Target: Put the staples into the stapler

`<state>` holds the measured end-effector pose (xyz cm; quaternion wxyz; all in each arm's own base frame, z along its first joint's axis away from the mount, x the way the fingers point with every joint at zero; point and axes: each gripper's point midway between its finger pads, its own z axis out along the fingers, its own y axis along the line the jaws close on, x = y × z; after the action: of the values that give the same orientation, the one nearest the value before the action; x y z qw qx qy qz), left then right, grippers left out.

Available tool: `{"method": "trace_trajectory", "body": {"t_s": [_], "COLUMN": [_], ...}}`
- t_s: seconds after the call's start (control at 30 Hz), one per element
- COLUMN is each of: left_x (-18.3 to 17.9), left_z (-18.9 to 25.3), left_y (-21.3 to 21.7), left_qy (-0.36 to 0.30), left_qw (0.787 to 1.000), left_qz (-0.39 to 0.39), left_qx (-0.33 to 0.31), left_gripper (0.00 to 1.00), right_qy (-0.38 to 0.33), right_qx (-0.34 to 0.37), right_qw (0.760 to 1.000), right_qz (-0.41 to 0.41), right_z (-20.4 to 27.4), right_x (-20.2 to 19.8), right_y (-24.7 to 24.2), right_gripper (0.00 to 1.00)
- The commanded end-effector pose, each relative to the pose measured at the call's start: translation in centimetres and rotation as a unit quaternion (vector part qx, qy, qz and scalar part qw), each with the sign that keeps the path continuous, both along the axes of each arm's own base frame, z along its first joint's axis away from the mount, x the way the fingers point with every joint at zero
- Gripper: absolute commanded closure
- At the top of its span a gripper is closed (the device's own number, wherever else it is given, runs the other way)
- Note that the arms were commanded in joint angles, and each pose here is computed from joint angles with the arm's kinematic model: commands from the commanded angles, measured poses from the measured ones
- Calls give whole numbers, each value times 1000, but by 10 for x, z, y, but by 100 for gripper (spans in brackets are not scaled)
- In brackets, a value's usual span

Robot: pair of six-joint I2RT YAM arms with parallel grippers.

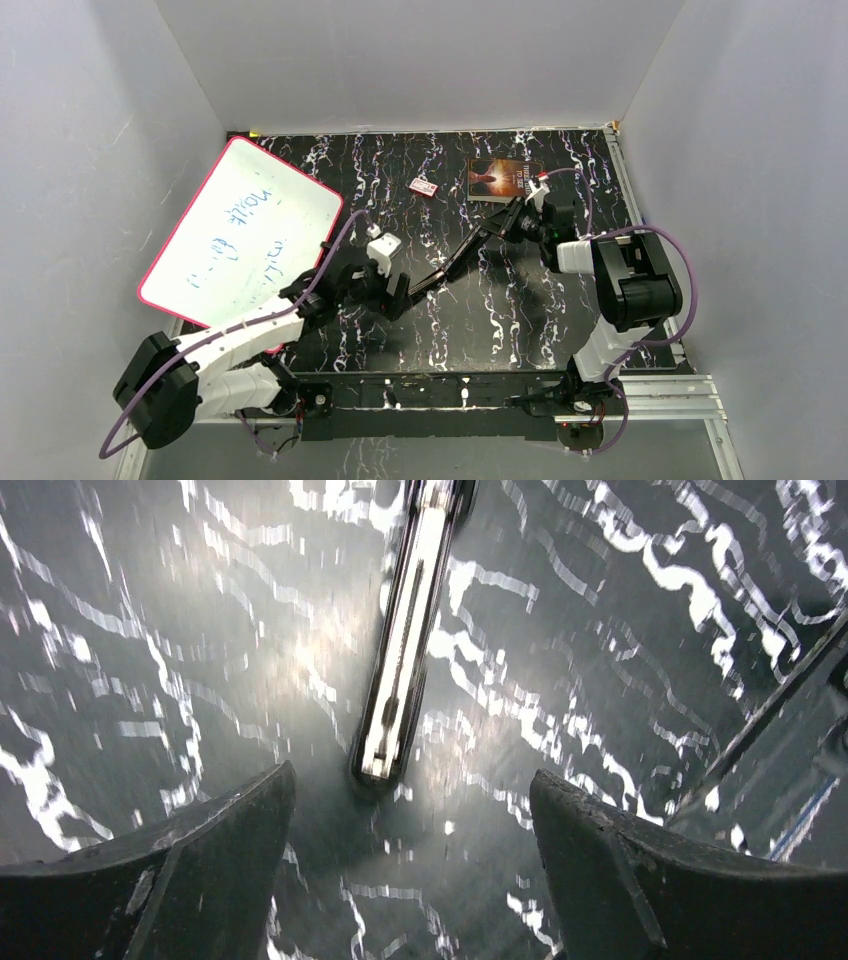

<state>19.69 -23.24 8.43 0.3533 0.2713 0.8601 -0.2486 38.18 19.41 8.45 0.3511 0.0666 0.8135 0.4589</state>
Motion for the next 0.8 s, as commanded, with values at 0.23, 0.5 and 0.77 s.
{"method": "trace_trajectory", "body": {"t_s": [0.23,0.5,0.77], "left_x": [58,66,64], "left_z": [26,-18,-40], "left_y": [-96,-107,-111], "left_qy": [-124,-94,-73], "left_qw": [974,968,969], "left_qz": [-187,-234,-236], "left_qx": [-37,8,6], "left_gripper": [13,15,30], "right_qy": [-55,-59,-57], "right_qx": [18,19,18], "right_qw": [998,998,998], "right_qz": [2,6,8], "right_z": [22,25,24], "right_x": [-10,-14,-17], "right_y": [0,0,0], "right_gripper": [100,99,98]}}
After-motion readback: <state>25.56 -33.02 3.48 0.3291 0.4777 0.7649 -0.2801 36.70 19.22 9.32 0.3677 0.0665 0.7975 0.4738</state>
